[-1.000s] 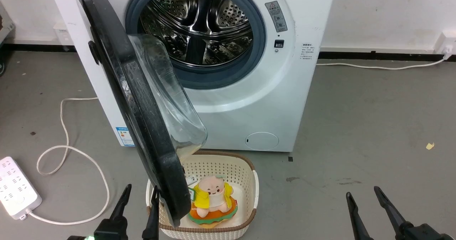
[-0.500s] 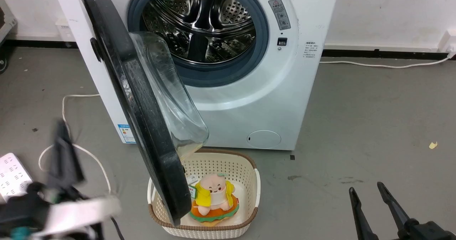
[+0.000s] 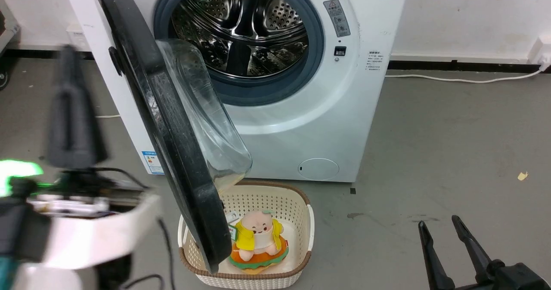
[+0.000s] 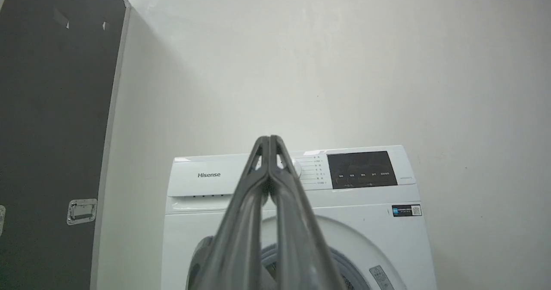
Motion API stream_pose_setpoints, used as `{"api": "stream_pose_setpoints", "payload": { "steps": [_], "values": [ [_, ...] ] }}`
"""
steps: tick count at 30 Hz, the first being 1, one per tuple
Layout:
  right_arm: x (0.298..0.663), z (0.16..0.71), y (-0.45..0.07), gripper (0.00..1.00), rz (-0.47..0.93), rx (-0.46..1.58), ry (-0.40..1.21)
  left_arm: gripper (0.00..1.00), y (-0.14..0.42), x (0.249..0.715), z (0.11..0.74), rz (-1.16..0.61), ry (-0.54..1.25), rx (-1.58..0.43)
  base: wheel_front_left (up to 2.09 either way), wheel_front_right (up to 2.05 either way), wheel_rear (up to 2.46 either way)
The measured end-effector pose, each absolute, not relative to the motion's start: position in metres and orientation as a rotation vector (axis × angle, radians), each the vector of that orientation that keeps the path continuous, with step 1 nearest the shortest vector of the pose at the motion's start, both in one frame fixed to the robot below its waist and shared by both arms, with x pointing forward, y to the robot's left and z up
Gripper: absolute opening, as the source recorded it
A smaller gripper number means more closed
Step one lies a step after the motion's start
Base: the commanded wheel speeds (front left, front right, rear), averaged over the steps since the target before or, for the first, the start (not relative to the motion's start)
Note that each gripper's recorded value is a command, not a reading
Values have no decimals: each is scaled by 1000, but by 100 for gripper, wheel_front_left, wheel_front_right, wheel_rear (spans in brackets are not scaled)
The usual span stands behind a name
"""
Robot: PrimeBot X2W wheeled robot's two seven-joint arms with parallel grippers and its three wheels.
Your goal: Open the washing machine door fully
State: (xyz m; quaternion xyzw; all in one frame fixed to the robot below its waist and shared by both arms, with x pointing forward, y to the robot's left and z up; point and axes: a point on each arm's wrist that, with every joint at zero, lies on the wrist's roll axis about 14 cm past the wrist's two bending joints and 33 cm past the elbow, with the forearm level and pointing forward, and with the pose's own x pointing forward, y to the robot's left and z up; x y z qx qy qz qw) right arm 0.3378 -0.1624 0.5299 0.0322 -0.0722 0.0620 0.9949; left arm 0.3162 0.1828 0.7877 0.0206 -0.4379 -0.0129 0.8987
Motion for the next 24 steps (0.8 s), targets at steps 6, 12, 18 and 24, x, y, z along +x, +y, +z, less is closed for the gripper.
{"api": "stream_pose_setpoints", "payload": {
  "steps": [6,12,18,24],
  "values": [
    [338,526,-158,100,135,92,-134,0,121,331,752,-224,-716,5,0,0,0],
    [338,523,-156,100,141,96,-125,0,70,343,659,-377,-357,-18,0,0,0],
    [339,519,-154,100,144,100,-115,0,57,346,581,-401,-95,-30,0,0,0],
    [340,515,-154,100,144,106,-101,0,71,355,538,-333,20,-32,0,0,0]
  ]
}}
